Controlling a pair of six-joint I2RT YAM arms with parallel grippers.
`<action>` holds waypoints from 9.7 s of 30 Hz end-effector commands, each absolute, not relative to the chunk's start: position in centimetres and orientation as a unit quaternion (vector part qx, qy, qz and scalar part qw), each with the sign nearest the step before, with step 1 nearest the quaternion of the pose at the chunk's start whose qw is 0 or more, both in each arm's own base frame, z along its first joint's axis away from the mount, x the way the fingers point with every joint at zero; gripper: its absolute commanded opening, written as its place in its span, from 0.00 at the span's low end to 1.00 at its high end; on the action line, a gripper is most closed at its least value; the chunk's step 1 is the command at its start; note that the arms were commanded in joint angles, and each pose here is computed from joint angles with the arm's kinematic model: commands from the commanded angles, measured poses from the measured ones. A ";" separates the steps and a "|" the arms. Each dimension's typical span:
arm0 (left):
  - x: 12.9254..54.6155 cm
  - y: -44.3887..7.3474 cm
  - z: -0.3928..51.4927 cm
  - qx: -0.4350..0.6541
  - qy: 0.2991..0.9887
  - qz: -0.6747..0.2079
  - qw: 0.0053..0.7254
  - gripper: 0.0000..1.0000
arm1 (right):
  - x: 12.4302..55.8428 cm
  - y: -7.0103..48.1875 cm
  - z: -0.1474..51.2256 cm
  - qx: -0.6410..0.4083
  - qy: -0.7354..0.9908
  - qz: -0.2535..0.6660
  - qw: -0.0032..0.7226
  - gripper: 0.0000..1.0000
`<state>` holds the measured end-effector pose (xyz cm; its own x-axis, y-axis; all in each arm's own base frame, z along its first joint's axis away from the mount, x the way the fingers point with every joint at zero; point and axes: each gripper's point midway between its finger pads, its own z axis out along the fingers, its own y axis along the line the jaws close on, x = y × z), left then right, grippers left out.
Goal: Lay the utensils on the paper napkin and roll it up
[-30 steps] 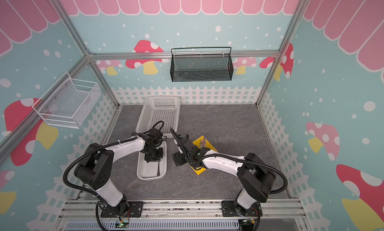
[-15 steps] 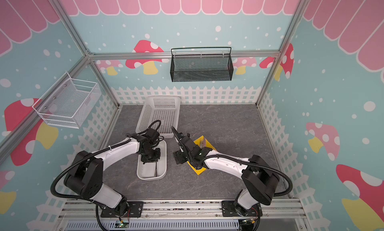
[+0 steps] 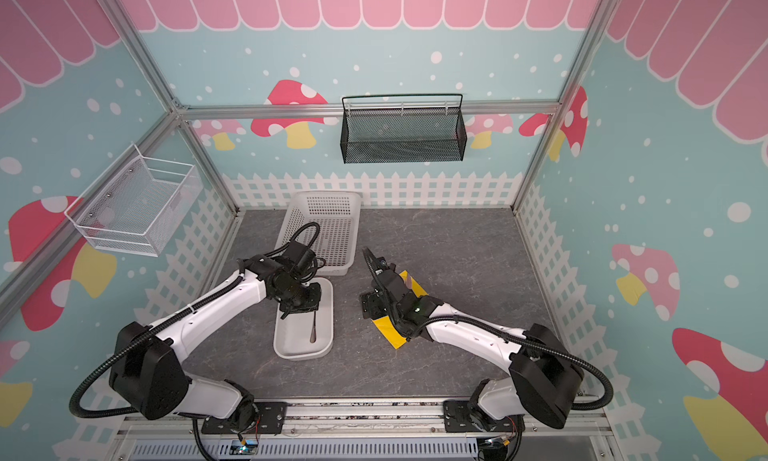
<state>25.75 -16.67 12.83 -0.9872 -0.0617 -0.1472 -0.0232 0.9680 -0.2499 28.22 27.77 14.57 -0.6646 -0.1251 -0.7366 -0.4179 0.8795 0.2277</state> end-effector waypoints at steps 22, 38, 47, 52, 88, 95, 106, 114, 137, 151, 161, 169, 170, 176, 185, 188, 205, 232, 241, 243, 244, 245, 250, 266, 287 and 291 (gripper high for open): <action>31.3 -36.1 8.8 0.096 0.977 -0.187 0.046 0.09 | 28.5 16.9 11.2 0.073 0.902 0.247 0.347 0.84; 27.7 -32.8 4.8 0.166 0.978 -0.125 0.016 0.25 | 28.7 17.2 10.6 0.068 0.907 0.249 0.333 0.84; 27.8 -33.5 3.7 0.192 0.973 -0.127 0.006 0.27 | 28.7 17.3 10.8 0.068 0.906 0.251 0.335 0.84; 28.0 -34.1 3.7 0.200 0.971 -0.135 0.006 0.27 | 28.8 17.3 10.8 0.067 0.906 0.252 0.333 0.84; 27.9 -34.8 2.2 0.208 0.967 -0.145 -0.012 0.14 | 28.5 17.0 10.2 0.071 0.909 0.246 0.329 0.84; 27.6 -34.6 3.1 0.207 0.967 -0.151 -0.008 0.09 | 28.5 17.0 10.2 0.072 0.908 0.246 0.330 0.84; 27.1 -33.2 3.9 0.218 0.966 -0.138 0.006 0.24 | 28.5 17.0 10.2 0.072 0.908 0.247 0.330 0.84; 26.4 -32.6 3.5 0.236 0.962 -0.135 0.006 0.27 | 28.5 17.1 10.2 0.070 0.909 0.248 0.328 0.84; 26.6 -34.7 4.2 0.272 0.956 -0.087 0.066 0.27 | 28.3 15.7 10.3 0.099 0.905 0.232 0.341 0.84; 26.6 -35.4 2.6 0.277 0.956 -0.076 0.055 0.26 | 28.1 14.9 10.2 0.119 0.902 0.234 0.342 0.84; 25.9 -34.5 1.2 0.281 0.957 -0.052 0.043 0.23 | 28.1 14.8 9.8 0.120 0.905 0.232 0.337 0.84; 25.7 -34.7 2.0 0.286 0.955 -0.057 0.047 0.12 | 28.2 14.7 9.9 0.121 0.904 0.232 0.338 0.84; 25.7 -34.7 2.3 0.287 0.955 -0.058 0.050 0.12 | 28.1 14.8 9.9 0.121 0.904 0.233 0.337 0.84; 26.0 -34.5 3.9 0.282 0.955 -0.061 0.069 0.07 | 28.2 14.8 10.0 0.121 0.904 0.234 0.338 0.84; 26.0 -34.1 5.9 0.265 0.958 -0.069 0.085 0.03 | 28.3 14.9 10.2 0.119 0.903 0.237 0.339 0.84; 26.6 -33.8 7.7 0.241 0.961 -0.089 0.102 0.02 | 28.3 14.9 10.8 0.116 0.899 0.241 0.347 0.84; 30.1 -35.2 21.2 0.089 0.870 -0.452 0.176 0.02 | 24.8 22.3 23.0 -0.142 0.721 0.538 0.413 0.70; 29.0 -36.1 25.1 0.083 0.813 -0.545 0.188 0.02 | 23.7 24.4 24.4 -0.168 0.622 0.712 0.281 0.24; 29.1 -36.1 25.1 0.083 0.811 -0.546 0.191 0.07 | 23.9 24.4 23.8 -0.158 0.630 0.708 0.278 0.04; 29.0 -36.0 25.0 0.084 0.812 -0.545 0.192 0.15 | 24.5 24.3 23.6 -0.147 0.639 0.699 0.286 0.01; 29.0 -35.9 24.9 0.084 0.813 -0.543 0.192 0.20 | 24.8 24.3 23.4 -0.143 0.645 0.693 0.290 0.01; 29.0 -35.8 24.8 0.084 0.814 -0.541 0.193 0.26 | 25.1 24.3 23.1 -0.140 0.654 0.682 0.294 0.00; 29.0 -35.6 23.9 0.080 0.823 -0.528 0.192 0.33 | 27.5 23.7 20.8 -0.118 0.731 0.589 0.323 0.00; 29.5 -37.3 25.4 0.099 0.801 -0.550 0.214 0.36 | 26.8 23.5 22.5 -0.157 0.733 0.565 0.346 0.00; 30.6 -37.3 26.1 0.086 0.793 -0.557 0.232 0.04 | 26.2 23.7 22.4 -0.157 0.718 0.590 0.334 0.04; 31.1 -36.3 25.8 0.065 0.810 -0.528 0.247 0.00 | 27.1 23.2 21.6 -0.141 0.741 0.557 0.347 0.21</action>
